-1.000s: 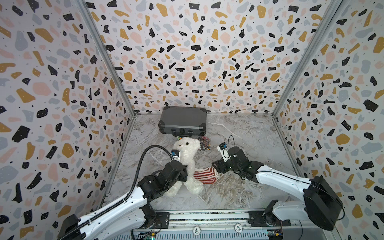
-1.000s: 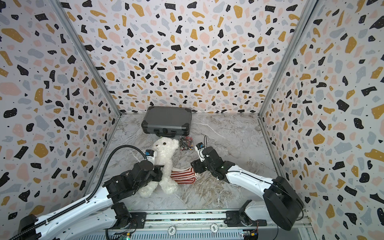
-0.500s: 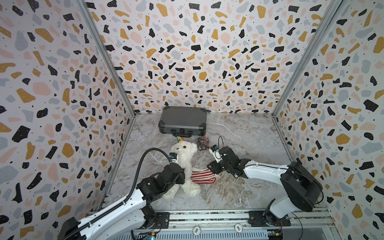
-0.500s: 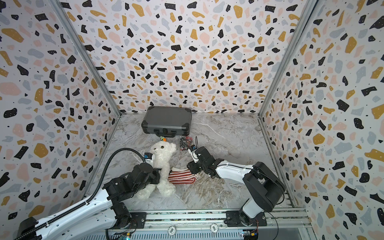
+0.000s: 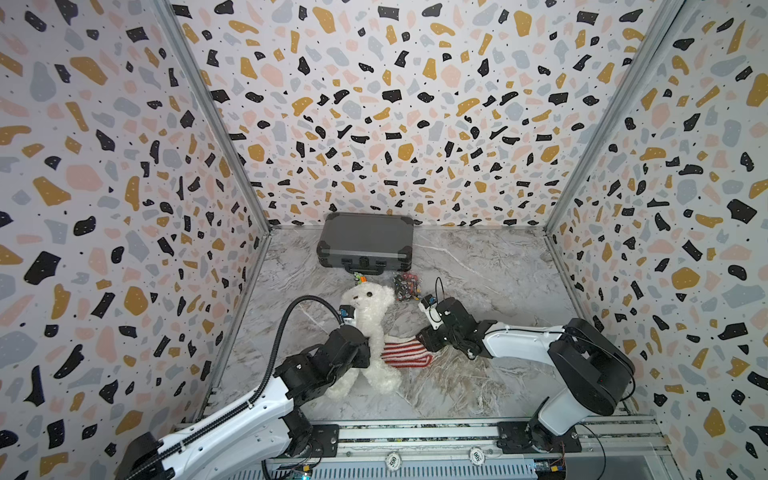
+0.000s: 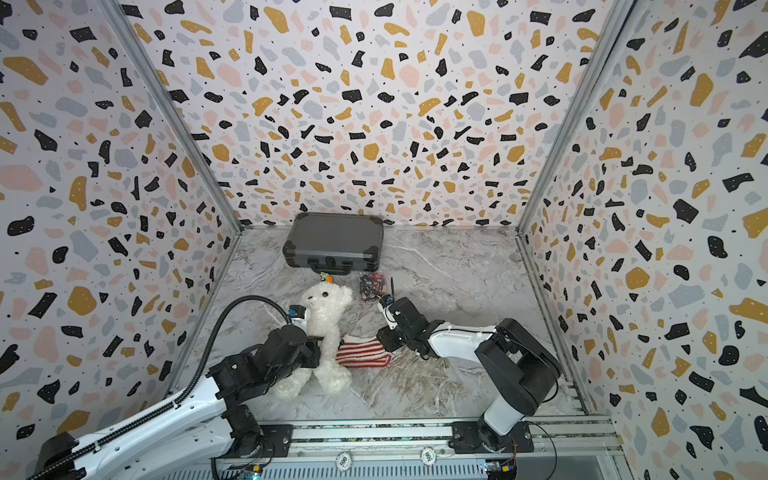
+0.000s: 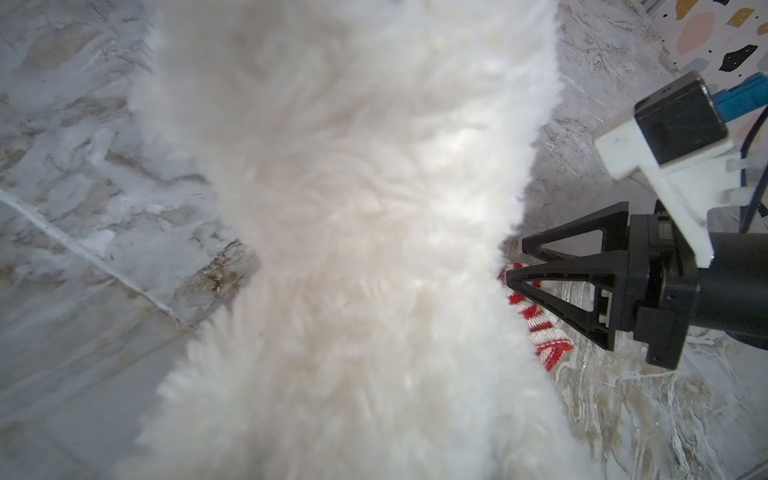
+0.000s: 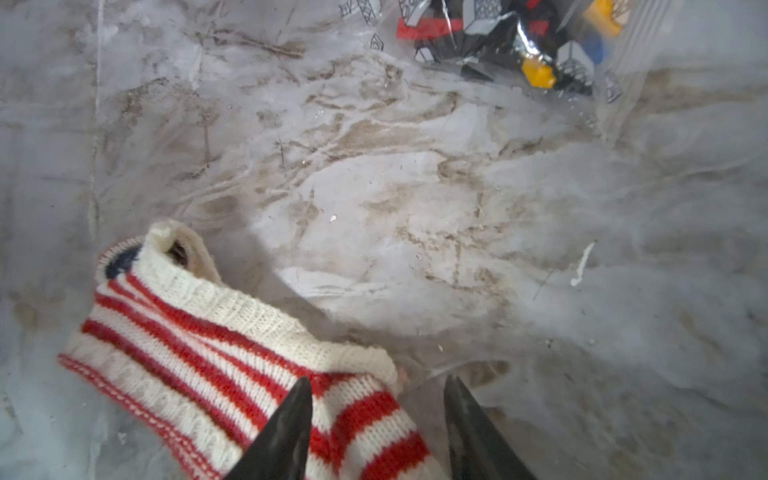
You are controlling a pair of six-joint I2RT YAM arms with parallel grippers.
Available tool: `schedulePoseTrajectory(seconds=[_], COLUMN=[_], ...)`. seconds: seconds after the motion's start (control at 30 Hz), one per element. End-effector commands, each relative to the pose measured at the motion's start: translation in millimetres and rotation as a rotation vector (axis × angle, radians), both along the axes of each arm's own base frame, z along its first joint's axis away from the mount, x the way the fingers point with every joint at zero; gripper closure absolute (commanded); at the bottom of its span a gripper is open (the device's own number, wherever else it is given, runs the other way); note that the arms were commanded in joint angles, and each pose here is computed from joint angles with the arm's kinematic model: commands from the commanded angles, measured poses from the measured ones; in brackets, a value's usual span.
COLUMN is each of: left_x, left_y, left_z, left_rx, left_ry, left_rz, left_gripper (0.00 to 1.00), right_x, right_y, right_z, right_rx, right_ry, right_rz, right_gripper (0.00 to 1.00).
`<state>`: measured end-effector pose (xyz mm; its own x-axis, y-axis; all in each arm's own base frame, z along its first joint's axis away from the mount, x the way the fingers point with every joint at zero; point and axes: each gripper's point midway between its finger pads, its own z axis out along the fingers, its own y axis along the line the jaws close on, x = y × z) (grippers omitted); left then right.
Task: Dress the teddy bear
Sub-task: 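Hold the bear upright with the left gripper while the right gripper grasps the sweater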
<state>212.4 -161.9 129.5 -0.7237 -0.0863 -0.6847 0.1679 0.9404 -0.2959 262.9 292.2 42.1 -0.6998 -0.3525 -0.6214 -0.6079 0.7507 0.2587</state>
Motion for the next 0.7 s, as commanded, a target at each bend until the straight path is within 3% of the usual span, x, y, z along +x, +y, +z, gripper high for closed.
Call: schedulePoseTrajectory(seconds=[0.0,0.37,0.67], left_x=[9,10,11], left_y=[-4,-2,-2], left_z=[13,14,17], left_rx=[-0.028,-0.010,-0.009], left_ry=[-0.055,-0.065,-0.072], left_rz=[0.001,0.003,-0.001], left_gripper=[0.70,0.70,0.69], right_x=[-1,9,21], right_y=[-6,-33,-76], right_z=[-4,0,16], right_rx=[0.001,0.022,0.005], right_ry=[0.002,-0.013,-0.077], right_rz=[-0.031,-0.125,-0.242], right_gripper=[0.57,0.88,1.00])
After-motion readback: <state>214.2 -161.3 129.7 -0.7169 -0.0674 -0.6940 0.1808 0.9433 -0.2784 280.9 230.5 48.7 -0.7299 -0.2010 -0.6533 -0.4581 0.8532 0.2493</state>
